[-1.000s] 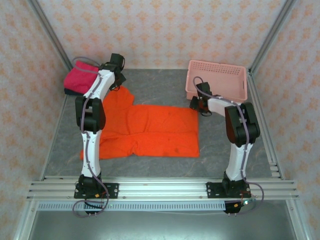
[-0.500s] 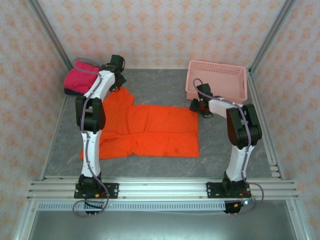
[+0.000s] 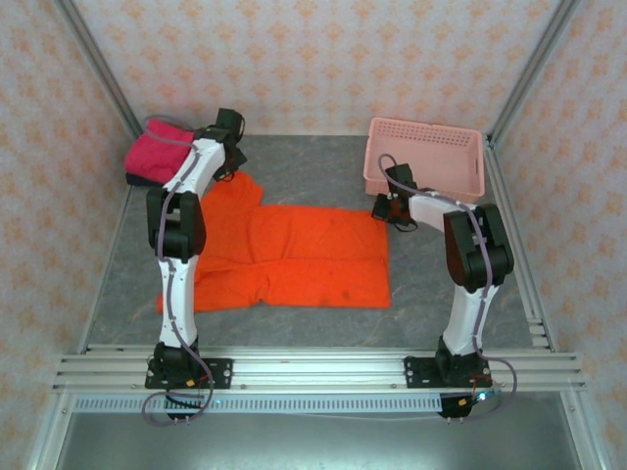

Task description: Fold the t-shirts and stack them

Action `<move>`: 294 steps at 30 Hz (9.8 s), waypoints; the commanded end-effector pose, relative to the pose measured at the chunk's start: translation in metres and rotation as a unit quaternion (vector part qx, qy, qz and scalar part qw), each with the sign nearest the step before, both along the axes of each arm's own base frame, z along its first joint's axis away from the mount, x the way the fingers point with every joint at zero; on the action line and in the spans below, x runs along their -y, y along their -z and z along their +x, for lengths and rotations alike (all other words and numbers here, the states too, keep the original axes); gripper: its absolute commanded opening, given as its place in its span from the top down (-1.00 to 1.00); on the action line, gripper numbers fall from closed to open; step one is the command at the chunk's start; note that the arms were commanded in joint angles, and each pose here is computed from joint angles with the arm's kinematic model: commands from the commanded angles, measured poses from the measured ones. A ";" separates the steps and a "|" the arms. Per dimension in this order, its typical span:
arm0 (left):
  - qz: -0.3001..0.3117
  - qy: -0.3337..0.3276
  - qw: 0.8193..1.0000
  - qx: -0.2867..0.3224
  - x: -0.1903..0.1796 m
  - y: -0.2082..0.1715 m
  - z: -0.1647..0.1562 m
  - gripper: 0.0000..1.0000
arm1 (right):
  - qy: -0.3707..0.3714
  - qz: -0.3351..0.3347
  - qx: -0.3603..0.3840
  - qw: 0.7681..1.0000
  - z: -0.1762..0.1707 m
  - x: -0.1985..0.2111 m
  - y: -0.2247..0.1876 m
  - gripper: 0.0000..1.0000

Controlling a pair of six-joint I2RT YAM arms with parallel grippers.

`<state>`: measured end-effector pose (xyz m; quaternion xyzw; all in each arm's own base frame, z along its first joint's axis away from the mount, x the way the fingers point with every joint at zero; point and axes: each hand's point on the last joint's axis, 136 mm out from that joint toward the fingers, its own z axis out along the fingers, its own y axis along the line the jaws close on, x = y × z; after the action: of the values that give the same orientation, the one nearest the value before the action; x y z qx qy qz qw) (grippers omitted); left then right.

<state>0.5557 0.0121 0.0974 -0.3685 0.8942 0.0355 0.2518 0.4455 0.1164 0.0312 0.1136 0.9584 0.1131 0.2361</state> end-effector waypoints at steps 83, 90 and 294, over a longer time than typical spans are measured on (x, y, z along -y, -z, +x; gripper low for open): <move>0.079 -0.044 0.992 -0.084 -0.065 -0.050 -0.376 1.00 | -0.041 0.029 0.038 0.998 -0.149 -0.001 -0.060 1.00; 0.088 -0.062 0.990 -0.091 -0.070 -0.057 -0.386 1.00 | -0.027 0.023 0.030 0.999 -0.162 0.007 -0.054 1.00; -0.118 0.032 0.991 -0.047 0.000 0.091 -0.033 0.49 | -0.226 0.067 0.101 0.967 -0.059 -0.221 -0.093 -0.06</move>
<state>0.5281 0.0385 0.0262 -0.4135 0.8795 -0.0678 0.2256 0.3838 0.3554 0.0943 -0.1136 0.9271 0.2552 0.2498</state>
